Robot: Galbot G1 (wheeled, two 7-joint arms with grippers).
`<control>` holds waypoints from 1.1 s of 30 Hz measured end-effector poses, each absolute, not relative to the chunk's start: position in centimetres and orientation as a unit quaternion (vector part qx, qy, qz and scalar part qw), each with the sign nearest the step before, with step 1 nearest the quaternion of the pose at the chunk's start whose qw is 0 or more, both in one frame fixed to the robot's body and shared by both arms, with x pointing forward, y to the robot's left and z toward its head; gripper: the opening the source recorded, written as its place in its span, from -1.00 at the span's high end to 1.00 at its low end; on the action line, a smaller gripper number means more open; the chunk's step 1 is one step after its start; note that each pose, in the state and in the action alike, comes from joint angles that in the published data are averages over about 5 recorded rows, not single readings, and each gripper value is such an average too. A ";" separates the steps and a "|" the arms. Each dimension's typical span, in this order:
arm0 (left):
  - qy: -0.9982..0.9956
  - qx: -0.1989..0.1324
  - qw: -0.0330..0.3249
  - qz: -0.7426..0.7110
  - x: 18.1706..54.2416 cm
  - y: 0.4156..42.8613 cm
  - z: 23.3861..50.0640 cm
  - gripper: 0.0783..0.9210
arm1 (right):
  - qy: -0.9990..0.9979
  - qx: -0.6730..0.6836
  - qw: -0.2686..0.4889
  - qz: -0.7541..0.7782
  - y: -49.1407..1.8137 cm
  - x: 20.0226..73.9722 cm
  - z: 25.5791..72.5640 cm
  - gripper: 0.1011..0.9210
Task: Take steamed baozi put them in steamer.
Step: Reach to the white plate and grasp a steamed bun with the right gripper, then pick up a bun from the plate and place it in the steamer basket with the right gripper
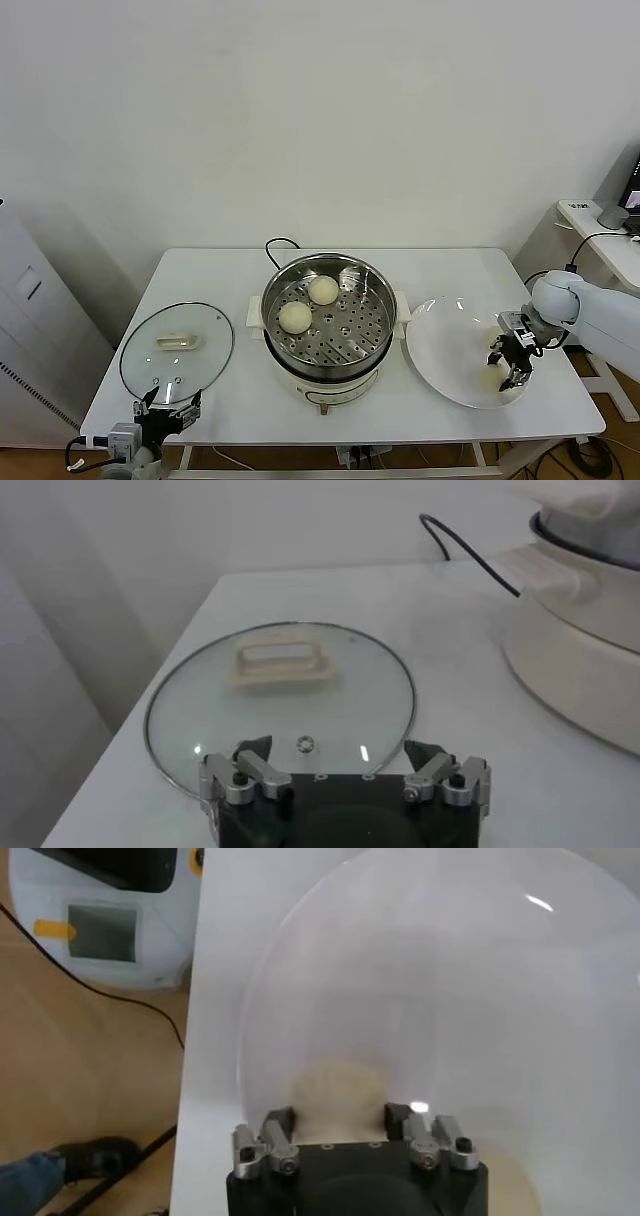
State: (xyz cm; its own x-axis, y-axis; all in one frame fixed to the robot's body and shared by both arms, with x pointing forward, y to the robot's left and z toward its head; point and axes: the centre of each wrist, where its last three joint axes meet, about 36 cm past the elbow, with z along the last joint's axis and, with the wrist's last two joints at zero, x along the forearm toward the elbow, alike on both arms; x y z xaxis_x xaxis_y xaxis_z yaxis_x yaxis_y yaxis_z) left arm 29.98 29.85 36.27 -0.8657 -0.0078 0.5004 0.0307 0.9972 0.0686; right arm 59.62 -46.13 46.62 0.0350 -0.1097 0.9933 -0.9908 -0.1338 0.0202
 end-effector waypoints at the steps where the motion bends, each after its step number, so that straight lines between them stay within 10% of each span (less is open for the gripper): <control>1: -0.965 -0.005 0.258 -0.037 30.0 29.8 36.3 -0.77 | -0.485 0.567 0.444 0.496 -46.1 59.6 46.7 0.09; 16: -0.965 -0.008 0.258 -0.042 29.9 29.7 36.3 -0.77 | -0.503 0.582 0.352 0.533 -41.7 64.5 59.2 0.09; 33: -0.965 -0.014 0.258 -0.045 29.9 29.5 36.3 -0.77 | -0.354 0.688 0.079 0.629 -21.3 69.2 70.4 0.09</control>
